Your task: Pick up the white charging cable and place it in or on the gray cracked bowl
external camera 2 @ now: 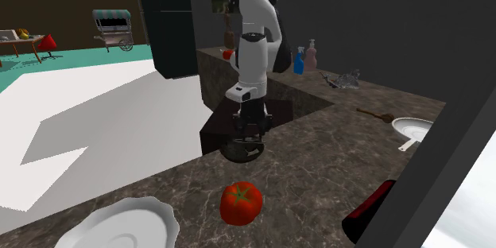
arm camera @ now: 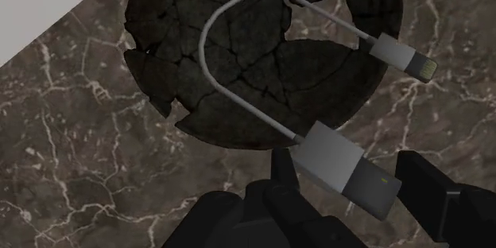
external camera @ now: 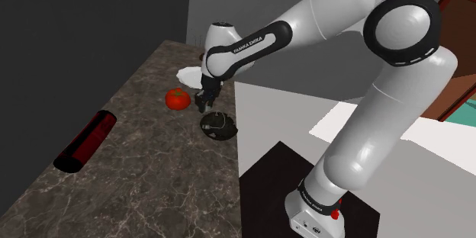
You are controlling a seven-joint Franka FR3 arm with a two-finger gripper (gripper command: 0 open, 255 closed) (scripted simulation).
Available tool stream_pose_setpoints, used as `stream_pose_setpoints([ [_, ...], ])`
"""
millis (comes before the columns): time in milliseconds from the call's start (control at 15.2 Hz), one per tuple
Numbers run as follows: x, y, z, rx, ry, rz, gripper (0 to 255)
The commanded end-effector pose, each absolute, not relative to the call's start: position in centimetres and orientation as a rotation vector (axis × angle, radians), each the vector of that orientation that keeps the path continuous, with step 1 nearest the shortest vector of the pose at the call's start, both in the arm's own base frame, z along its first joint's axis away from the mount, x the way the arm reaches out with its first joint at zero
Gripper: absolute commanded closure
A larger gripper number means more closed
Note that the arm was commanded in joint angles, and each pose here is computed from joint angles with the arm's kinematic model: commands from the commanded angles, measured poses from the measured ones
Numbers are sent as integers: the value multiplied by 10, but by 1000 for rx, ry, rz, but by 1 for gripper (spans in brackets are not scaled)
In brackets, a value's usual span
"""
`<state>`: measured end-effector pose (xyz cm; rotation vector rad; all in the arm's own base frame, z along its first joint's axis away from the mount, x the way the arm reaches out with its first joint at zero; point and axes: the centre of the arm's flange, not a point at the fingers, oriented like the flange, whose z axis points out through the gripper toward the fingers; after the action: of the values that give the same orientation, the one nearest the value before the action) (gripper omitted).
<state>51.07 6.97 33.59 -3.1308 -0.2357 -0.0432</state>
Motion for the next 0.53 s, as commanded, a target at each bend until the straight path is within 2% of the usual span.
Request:
stream_pose_setpoints([
  [0,503,45,336,-3130,-238,-43,255],
  [462,503,45,299,-3130,-238,-43,255],
])
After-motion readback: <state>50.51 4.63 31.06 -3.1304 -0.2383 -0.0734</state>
